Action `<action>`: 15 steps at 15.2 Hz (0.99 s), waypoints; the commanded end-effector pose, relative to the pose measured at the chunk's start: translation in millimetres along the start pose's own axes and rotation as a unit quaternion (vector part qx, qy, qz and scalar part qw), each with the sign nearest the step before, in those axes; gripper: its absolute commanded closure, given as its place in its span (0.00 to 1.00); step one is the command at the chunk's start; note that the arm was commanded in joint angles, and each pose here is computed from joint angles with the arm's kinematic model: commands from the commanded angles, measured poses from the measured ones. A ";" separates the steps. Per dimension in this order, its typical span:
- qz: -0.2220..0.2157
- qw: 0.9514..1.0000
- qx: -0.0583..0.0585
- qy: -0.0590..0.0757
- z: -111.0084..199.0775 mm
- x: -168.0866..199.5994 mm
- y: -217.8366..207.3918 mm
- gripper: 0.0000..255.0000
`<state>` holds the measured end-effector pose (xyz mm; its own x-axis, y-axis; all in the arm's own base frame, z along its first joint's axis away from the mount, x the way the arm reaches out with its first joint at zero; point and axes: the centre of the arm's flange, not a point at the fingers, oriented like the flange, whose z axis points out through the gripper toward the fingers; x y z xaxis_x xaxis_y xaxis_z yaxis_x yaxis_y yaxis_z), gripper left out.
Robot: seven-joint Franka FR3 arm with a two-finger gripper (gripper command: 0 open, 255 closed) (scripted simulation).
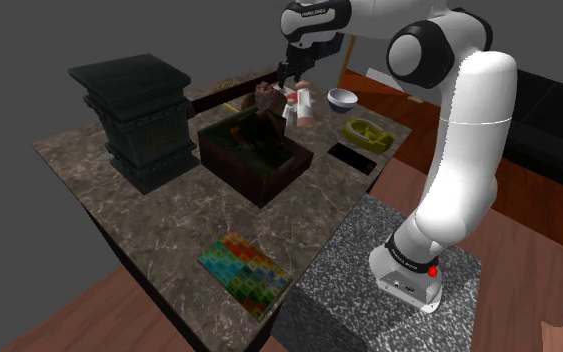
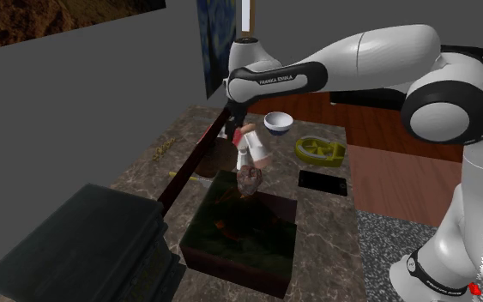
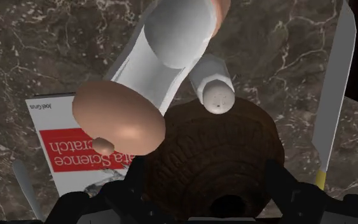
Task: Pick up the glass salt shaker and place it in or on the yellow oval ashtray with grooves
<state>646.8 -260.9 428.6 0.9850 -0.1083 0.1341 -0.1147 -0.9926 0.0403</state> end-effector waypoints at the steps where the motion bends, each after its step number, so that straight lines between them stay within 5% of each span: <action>1: 0.001 0.997 0.024 -0.072 32.0 -18.4 -7.6 0.00; 13: 0.001 0.997 0.024 -0.072 50.7 -21.1 -8.5 0.00; 14: 0.001 0.997 0.024 -0.072 50.5 -21.2 -8.5 1.00; 15: 0.001 0.997 0.024 -0.072 50.5 -21.1 -8.5 1.00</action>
<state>633.5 -253.0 375.5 0.9936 -0.1128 -0.0080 -0.1128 -0.9936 -0.0078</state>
